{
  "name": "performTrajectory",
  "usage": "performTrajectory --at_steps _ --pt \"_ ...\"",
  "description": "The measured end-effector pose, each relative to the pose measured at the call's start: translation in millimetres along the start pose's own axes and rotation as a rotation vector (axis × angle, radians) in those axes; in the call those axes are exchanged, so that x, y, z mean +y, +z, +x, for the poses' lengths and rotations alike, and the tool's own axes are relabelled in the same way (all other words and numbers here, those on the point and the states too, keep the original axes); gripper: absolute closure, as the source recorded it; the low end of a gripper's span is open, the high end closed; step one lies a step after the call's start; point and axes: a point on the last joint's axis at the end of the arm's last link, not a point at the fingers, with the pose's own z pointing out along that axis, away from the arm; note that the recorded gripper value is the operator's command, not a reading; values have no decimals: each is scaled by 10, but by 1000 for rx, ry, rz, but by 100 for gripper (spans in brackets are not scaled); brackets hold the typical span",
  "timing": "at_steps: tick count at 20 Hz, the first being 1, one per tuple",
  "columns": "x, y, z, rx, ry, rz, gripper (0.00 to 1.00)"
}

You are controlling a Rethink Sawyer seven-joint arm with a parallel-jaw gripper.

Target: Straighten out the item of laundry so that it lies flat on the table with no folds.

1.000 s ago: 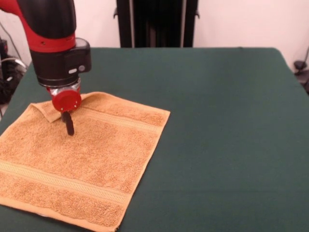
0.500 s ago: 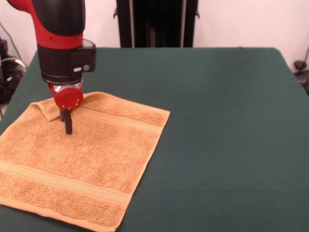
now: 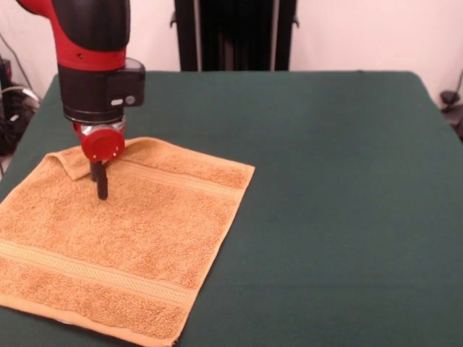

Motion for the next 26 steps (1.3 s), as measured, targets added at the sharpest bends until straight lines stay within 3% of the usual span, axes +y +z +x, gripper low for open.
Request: performTrajectory --at_steps 6,15,21,26 --pt "-44 -67 52 10 8 7 0" --pt "-343 -155 138 47 42 42 0" --pt "-619 -219 31 59 92 61 0" --pt "-708 -252 -46 55 111 65 0"
